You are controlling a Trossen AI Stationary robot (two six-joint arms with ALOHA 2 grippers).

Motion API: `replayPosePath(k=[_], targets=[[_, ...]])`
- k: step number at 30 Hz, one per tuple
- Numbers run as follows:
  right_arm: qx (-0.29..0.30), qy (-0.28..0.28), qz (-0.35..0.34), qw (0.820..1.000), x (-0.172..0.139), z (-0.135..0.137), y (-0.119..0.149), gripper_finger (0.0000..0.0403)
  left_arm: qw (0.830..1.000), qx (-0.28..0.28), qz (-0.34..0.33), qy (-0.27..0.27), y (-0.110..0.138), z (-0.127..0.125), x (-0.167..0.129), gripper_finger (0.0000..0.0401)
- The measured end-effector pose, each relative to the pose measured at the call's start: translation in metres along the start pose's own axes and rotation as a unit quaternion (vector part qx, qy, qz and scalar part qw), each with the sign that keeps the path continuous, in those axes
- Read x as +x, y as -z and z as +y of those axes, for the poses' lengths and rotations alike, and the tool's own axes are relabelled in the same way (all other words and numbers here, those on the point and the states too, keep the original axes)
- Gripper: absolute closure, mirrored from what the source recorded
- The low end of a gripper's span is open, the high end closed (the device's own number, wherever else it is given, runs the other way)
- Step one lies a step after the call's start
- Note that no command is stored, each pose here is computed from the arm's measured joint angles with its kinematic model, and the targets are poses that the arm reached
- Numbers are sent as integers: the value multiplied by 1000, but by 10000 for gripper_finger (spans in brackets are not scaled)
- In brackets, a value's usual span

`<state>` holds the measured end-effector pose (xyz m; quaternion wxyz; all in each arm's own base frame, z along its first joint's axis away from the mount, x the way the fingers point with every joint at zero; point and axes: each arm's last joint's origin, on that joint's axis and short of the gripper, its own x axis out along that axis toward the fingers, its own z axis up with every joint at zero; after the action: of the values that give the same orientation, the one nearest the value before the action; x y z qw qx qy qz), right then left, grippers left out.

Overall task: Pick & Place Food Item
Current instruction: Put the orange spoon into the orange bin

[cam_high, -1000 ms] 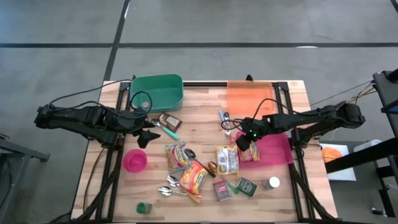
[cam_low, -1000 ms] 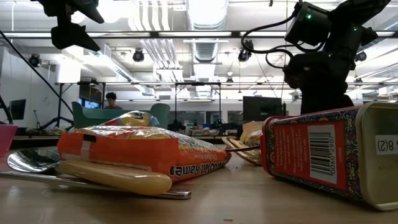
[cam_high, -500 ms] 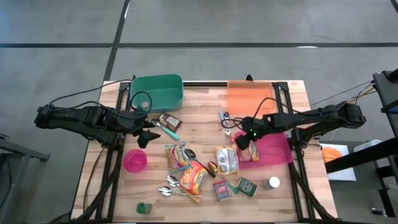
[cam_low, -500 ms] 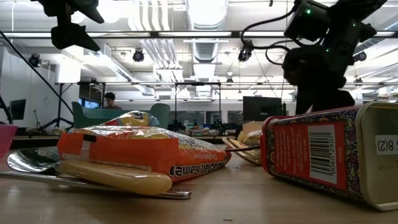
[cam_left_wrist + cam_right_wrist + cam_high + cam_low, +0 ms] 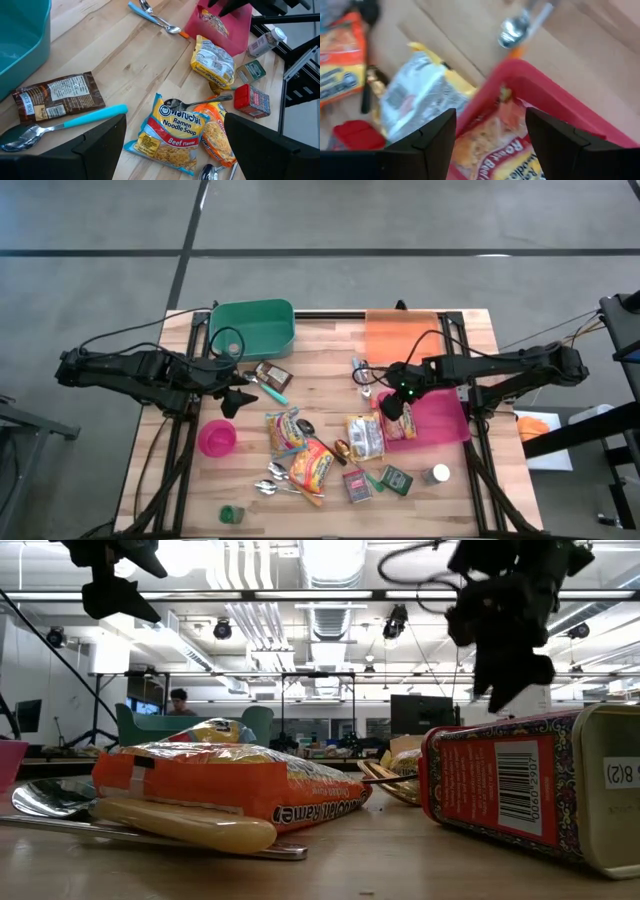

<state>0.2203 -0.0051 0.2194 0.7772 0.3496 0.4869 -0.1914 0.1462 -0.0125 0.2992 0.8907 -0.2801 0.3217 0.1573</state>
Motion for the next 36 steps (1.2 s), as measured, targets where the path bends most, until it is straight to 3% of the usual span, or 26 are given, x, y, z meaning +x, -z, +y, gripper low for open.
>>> replayPosePath(k=[6, 10, 14, 19, 27, 30, 36], targets=[[-81, -34, 11, 996, -12, 21, 5, 167, 1000, 0, 0, 0, 0, 0, 0, 64], [-102, -36, 26, 994, -18, 34, 16, 168, 1000, 4, 0, 0, 0, 0, 0, 64], [-74, -11, 29, 997, -26, 43, 29, 168, 1000, 10, 0, 0, 0, 0, 0, 64], [18, 16, 20, 1000, -42, 57, 43, 168, 1000, 10, -3, 3, -1, -1, 0, 64], [158, 78, 35, 984, -66, 75, 63, 168, 999, 14, -28, -20, -3, 0, 0, 64], [168, 108, 34, 979, -71, 85, 67, 168, 999, 30, -34, -23, -4, 1, 0, 64], [105, 119, -8, 987, -59, 118, 64, 168, 996, 69, -53, -11, -8, -2, 0, 64]])
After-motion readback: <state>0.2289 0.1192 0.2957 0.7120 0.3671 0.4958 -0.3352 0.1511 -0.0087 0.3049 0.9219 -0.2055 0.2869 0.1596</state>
